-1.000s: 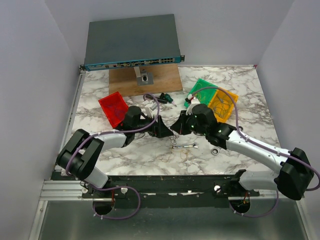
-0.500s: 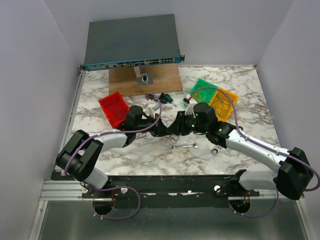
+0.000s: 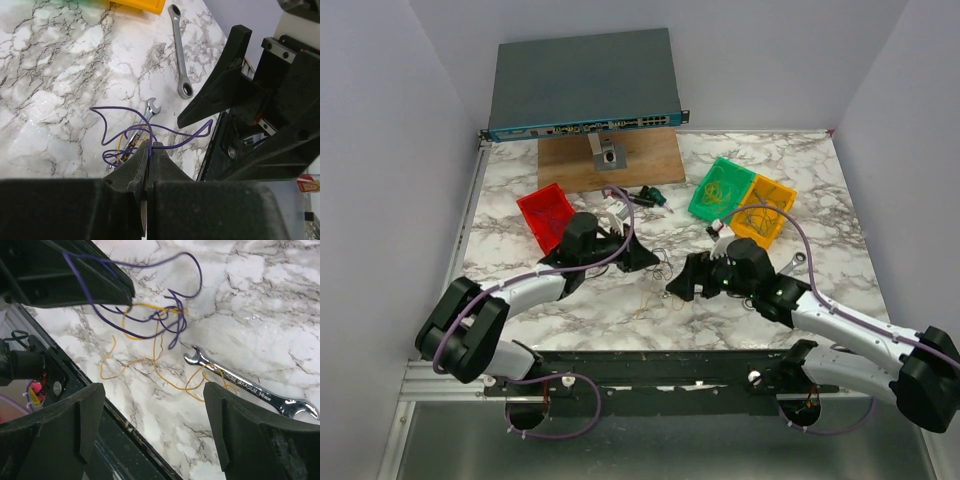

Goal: Untangle the cables

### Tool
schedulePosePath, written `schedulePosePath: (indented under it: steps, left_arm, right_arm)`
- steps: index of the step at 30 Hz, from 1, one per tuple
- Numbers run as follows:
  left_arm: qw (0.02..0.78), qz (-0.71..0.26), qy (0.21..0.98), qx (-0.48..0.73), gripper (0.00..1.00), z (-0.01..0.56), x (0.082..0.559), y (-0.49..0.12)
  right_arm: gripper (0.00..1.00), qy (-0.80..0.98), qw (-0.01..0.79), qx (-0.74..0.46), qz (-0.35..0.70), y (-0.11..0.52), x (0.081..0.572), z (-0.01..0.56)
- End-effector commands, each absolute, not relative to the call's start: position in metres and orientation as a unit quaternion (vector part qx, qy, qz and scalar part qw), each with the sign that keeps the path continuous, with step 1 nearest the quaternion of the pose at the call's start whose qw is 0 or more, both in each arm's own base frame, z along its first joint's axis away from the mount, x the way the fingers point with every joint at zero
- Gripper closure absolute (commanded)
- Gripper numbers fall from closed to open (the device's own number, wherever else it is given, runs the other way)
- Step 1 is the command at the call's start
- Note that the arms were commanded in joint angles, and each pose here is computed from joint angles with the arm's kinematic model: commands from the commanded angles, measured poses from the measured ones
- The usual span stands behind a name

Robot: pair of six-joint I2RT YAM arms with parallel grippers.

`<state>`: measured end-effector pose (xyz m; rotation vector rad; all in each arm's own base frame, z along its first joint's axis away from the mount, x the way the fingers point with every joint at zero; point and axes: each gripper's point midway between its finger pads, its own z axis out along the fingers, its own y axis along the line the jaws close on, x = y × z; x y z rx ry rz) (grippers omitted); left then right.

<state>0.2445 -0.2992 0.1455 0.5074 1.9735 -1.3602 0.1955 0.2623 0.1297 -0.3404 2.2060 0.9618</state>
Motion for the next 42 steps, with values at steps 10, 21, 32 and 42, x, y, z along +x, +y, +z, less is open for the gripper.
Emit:
schedulePosePath:
  steps: [10, 21, 32, 42]
  left_arm:
    - [0.367, -0.561, 0.715, 0.201, 1.0, 0.176, 0.232, -0.294]
    - [0.367, -0.588, 0.688, 0.215, 1.0, 0.195, 0.216, -0.293]
    - [0.393, -0.599, 0.677, 0.168, 1.0, 0.246, 0.213, -0.282]
    - [0.429, -0.515, 0.741, 0.021, 1.0, 0.257, 0.266, -0.22]
  right_arm:
    - [0.04, 0.794, 0.402, -0.16, 0.427, 0.278, 0.197, 0.11]
    - [0.14, 0.756, 0.43, -0.197, 0.452, 0.315, 0.204, 0.114]
    - [0.83, 0.742, 0.456, -0.165, 0.464, 0.322, 0.205, 0.12]
    - [0.99, 0.768, 0.489, -0.089, 0.405, 0.267, 0.204, 0.132]
